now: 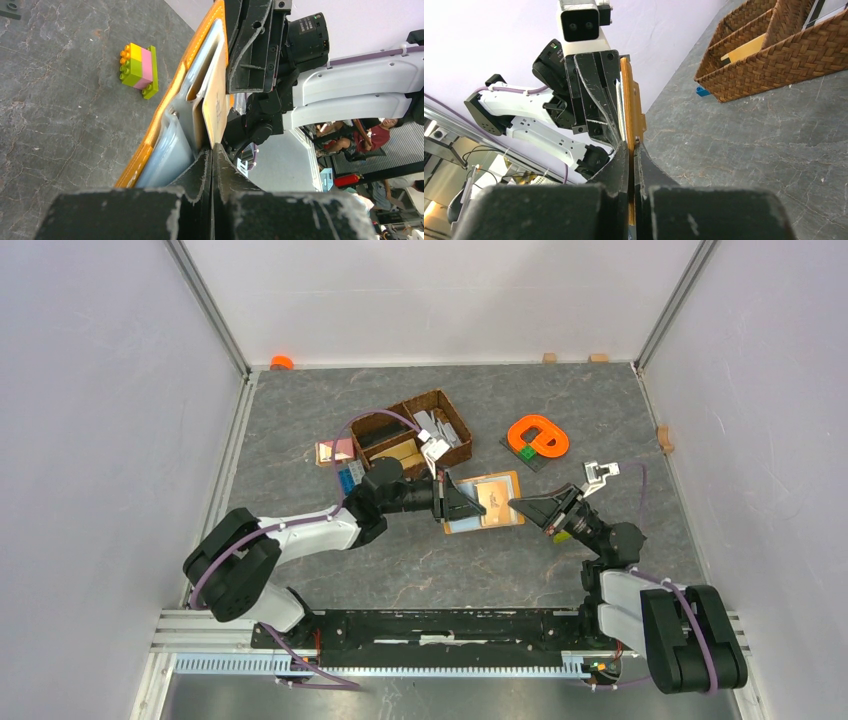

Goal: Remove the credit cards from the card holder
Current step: Remove the credit card from the card holder.

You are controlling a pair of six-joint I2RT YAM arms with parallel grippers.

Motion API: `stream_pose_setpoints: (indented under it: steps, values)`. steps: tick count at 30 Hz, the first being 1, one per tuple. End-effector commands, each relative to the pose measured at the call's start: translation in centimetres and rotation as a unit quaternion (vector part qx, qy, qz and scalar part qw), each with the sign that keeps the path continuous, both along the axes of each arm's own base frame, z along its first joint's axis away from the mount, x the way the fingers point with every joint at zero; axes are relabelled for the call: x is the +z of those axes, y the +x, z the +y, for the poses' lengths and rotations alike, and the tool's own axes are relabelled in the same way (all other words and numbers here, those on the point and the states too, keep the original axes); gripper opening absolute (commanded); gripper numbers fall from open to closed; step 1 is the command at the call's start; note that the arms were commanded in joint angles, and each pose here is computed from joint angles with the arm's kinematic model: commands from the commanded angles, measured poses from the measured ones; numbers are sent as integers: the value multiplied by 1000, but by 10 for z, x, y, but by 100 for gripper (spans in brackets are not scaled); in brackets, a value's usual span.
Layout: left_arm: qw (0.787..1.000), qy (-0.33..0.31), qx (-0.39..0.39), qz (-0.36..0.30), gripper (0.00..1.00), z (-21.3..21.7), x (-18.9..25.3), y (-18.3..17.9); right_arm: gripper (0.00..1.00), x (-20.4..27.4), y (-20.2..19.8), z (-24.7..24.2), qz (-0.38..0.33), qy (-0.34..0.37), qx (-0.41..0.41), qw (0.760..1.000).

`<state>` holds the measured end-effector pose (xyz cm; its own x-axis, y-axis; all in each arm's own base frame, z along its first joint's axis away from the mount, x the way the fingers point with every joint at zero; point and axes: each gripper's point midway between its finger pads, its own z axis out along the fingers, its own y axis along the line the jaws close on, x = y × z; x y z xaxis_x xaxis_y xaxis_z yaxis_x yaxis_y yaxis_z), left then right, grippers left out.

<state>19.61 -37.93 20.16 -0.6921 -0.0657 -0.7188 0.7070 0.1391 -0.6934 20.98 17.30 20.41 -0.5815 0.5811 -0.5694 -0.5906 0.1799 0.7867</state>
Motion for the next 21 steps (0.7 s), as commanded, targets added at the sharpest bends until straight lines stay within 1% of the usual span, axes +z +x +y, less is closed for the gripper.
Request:
stream_pose_setpoints:
  steps: [1,6,16,17,18,19,21]
  values:
    - [1000,-9,20,-3,2,4,8,10,0,-1,-36,-7,-77,4,-18,997]
    - [1000,-11,23,1,2,6,8,13,0,-5,-32,-13,-73,0,-34,997]
    - [1000,-13,21,2,2,6,8,13,0,-4,-34,-13,-76,-1,-33,997]
    - [1000,-14,18,3,2,6,8,12,2,-3,-34,-12,-82,-2,-32,996]
    - [1000,-17,10,3,2,4,9,10,11,-1,-35,-12,-87,-3,-29,996]
    - [1000,-20,3,4,2,3,11,9,17,-1,-36,-11,-90,-4,-26,996]
    - [1000,-21,-9,12,2,-1,10,8,21,1,-38,-10,-97,-5,-23,995]
